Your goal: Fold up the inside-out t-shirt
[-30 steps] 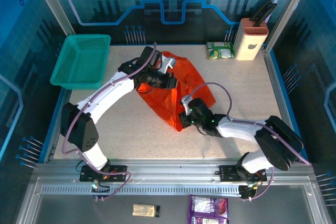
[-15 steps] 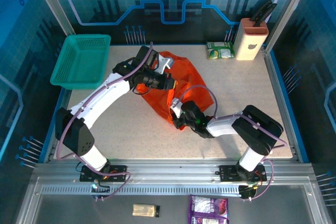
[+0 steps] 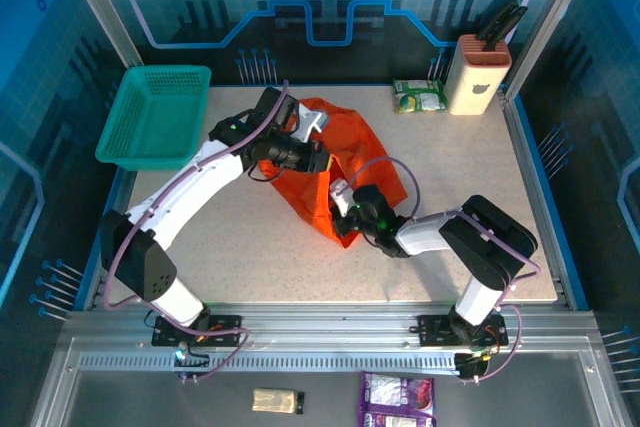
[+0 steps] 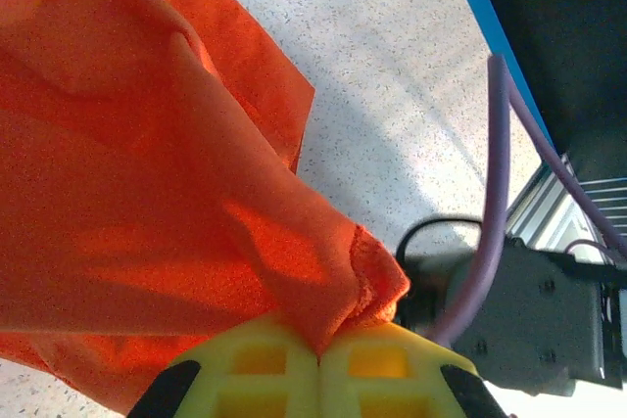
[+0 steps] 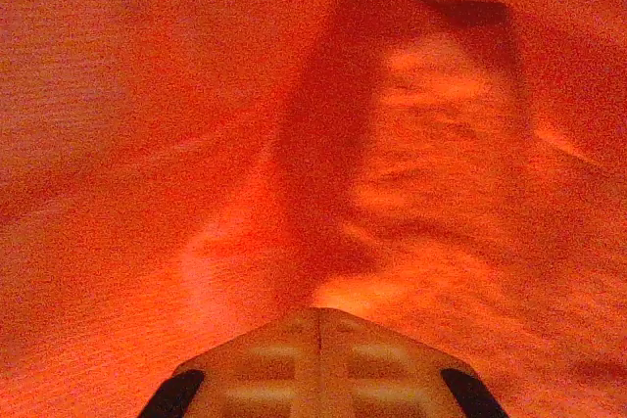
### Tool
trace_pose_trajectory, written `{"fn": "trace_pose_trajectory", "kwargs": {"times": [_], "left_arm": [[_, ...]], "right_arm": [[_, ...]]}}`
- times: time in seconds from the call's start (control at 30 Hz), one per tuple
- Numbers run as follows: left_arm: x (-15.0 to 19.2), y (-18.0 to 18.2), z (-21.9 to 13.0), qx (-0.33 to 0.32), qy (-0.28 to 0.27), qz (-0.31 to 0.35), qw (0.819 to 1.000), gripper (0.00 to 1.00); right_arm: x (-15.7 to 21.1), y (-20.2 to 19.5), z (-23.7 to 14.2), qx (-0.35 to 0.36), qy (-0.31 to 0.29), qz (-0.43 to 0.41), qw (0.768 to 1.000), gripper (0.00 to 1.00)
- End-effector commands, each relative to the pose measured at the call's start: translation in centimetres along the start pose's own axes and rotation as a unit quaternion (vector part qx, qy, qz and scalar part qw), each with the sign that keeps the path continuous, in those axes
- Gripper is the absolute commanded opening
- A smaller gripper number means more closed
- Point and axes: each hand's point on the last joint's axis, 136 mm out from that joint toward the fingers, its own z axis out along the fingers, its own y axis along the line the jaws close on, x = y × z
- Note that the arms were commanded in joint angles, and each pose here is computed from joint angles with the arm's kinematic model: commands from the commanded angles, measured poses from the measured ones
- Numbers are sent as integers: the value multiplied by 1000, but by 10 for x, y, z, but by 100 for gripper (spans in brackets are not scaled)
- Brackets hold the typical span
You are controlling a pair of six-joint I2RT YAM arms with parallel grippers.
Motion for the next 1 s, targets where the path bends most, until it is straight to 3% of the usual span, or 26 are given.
{"fn": "trace_pose_trajectory", "kwargs": {"times": [0.0,0.07,0.17,0.37,0.5,0.7,0.83,0.97], "left_arm": [[-6,-12,-22,7,-18,21,1000,0],[-7,-18,-23,20,-18,22,999,0],[-12,-34,-27,56,-24,25,998,0],[-23,-65,-30,117,-24,24,993,0],[-16,-99,-31,148,-1,56,987,0],[8,-151,-42,173,37,138,974,0],[18,-172,-52,191,45,167,966,0],[22,-178,-61,199,38,174,964,0]], "right_arm": [[-19,-35,-6,64,-23,79,995,0],[-15,-50,-7,107,4,95,990,0],[-23,-38,0,73,7,94,993,2],[-36,-12,16,30,-3,83,996,22],[-47,-5,33,20,-2,87,996,32],[-56,-1,66,11,36,100,994,36],[-44,7,85,-4,89,83,993,60],[-19,-1,95,17,165,62,984,75]]}}
